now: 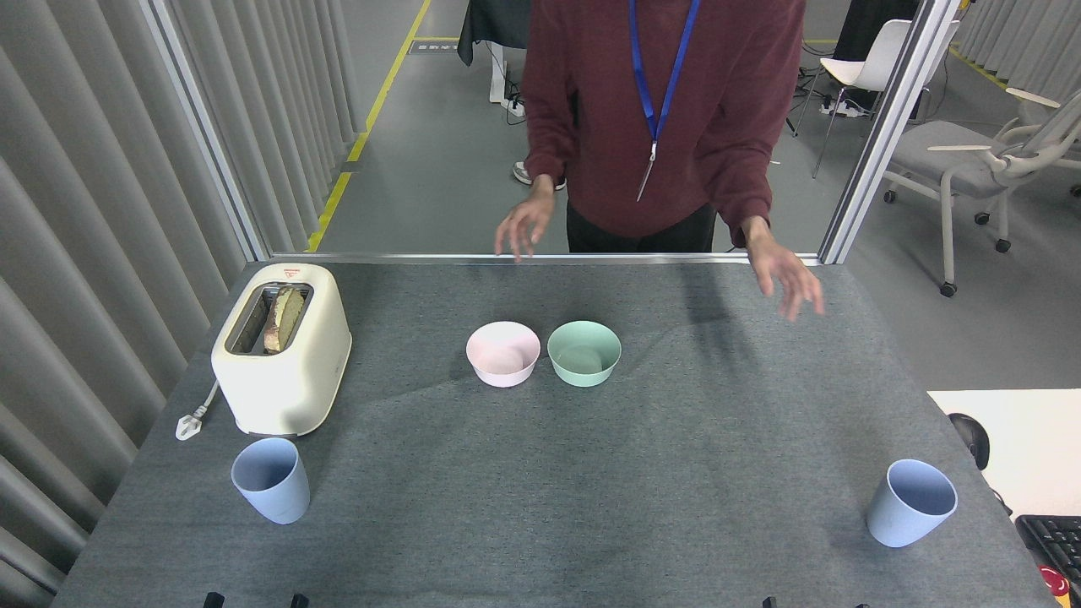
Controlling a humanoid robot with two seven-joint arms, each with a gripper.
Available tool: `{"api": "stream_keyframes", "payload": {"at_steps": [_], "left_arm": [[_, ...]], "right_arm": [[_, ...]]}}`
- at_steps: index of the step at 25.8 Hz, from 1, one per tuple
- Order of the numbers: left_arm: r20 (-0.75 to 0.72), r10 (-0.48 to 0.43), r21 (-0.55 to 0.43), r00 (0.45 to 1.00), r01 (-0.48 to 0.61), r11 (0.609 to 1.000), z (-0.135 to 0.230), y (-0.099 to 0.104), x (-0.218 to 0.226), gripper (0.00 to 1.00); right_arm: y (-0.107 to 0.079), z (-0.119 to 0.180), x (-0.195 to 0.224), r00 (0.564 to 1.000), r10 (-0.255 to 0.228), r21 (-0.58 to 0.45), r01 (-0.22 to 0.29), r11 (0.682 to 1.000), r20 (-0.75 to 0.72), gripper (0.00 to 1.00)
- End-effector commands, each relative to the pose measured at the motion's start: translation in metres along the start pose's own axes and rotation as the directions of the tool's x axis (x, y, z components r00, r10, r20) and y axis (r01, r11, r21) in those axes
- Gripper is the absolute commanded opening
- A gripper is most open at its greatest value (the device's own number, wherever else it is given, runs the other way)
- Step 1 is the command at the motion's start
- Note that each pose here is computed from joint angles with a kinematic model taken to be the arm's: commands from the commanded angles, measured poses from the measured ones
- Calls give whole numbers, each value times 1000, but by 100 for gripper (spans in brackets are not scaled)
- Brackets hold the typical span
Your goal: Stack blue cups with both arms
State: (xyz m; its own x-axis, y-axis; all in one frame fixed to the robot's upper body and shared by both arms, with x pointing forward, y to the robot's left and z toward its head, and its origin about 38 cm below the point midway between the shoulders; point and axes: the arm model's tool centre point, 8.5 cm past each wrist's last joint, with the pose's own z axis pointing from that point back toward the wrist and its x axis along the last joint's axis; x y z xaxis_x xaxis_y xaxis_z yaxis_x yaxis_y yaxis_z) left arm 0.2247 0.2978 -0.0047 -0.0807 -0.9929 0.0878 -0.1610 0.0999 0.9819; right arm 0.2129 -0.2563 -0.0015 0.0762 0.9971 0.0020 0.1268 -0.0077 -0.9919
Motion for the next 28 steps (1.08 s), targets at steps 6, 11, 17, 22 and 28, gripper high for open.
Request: {"api": "stream_keyframes", "payload": {"at_steps": [6, 11, 17, 22, 28], "left_arm": [[-10, 6, 2, 1000, -6, 1000, -5, -3, 1, 100], [-2, -9, 39, 1000, 9, 999, -32, 0, -3, 100], [15, -61, -37, 998, 62, 997, -57, -29, -12, 100], [12, -78, -75, 997, 79, 994, -73, -43, -17, 100], [-56, -89, -109, 994, 83, 991, -93, -56, -28, 100]], "right_arm": [[0, 0, 1, 1000, -1, 1, 1, 1000, 2, 100], [2, 1, 0, 1000, -1, 5, 0, 1000, 0, 100], [6, 3, 1, 1000, -2, 18, 2, 1000, -1, 100], [7, 3, 1, 1000, -3, 19, 3, 1000, 0, 100], [7, 3, 1, 1000, -3, 21, 3, 1000, 0, 100]]}}
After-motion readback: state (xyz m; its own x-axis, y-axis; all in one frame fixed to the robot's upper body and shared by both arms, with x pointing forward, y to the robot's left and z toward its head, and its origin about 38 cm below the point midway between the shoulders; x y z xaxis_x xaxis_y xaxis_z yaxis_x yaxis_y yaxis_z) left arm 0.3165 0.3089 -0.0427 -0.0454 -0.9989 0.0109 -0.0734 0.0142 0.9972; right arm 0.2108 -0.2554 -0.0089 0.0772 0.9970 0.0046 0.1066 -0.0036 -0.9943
